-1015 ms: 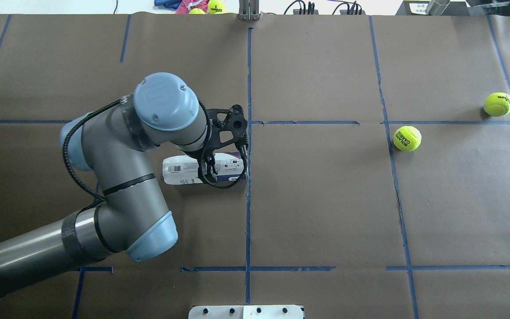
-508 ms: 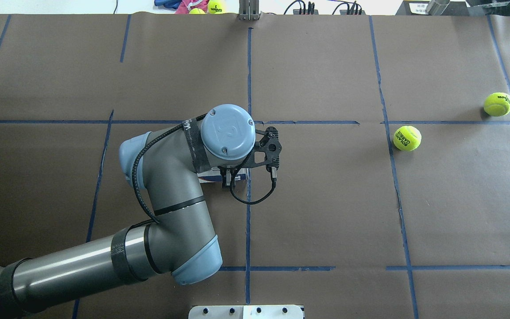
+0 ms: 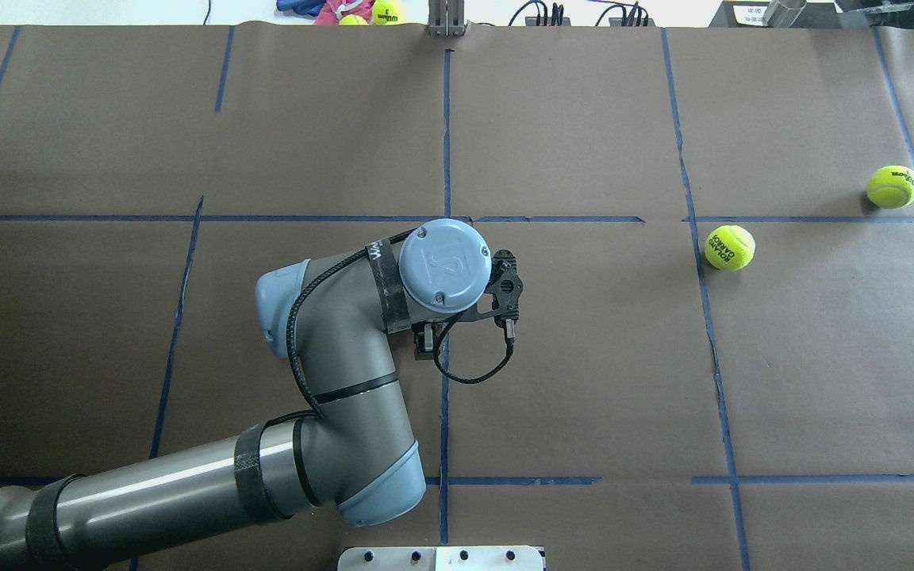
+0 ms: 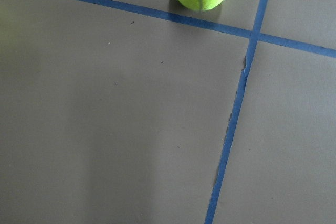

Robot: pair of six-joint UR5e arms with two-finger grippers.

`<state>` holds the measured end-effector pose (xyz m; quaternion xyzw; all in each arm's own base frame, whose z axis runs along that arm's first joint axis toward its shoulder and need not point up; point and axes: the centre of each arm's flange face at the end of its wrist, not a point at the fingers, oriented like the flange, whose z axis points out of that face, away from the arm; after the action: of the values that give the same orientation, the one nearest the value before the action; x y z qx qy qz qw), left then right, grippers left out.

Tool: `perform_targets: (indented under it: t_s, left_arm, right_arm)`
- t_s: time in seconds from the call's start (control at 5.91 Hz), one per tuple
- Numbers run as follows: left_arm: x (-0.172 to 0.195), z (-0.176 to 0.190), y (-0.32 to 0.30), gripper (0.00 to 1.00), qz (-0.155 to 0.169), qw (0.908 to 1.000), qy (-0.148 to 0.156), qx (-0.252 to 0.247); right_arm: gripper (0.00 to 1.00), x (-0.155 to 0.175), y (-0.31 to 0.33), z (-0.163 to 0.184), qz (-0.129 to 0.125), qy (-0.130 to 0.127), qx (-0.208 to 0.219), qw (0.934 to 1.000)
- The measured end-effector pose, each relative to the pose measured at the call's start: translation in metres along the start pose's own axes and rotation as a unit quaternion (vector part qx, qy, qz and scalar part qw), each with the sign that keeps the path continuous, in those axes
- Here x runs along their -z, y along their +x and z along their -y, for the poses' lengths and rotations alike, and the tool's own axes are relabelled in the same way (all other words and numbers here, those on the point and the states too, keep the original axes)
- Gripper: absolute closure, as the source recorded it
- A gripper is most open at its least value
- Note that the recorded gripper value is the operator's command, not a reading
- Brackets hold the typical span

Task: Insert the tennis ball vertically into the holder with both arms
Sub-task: 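Lift the can with the left gripper and turn it upright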

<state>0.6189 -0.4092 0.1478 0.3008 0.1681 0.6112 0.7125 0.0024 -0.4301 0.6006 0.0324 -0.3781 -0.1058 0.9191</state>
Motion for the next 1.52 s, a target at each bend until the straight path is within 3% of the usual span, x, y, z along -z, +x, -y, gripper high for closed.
perform_targets:
  t_s: [0.51,1.52]
  left_arm:
    - [-0.007,0.010,-0.004,0.00,0.005,1.0000,-0.006,0.006]
    - [-0.035,-0.006,-0.005,0.00,0.023,0.9997,-0.002,0.007]
  right_arm:
    - [0.00,0.000,0.000,0.000,0.000,0.000,0.000,1.0000]
    - [0.00,-0.001,0.000,-0.001,0.002,-0.001,-0.001,1.0000]
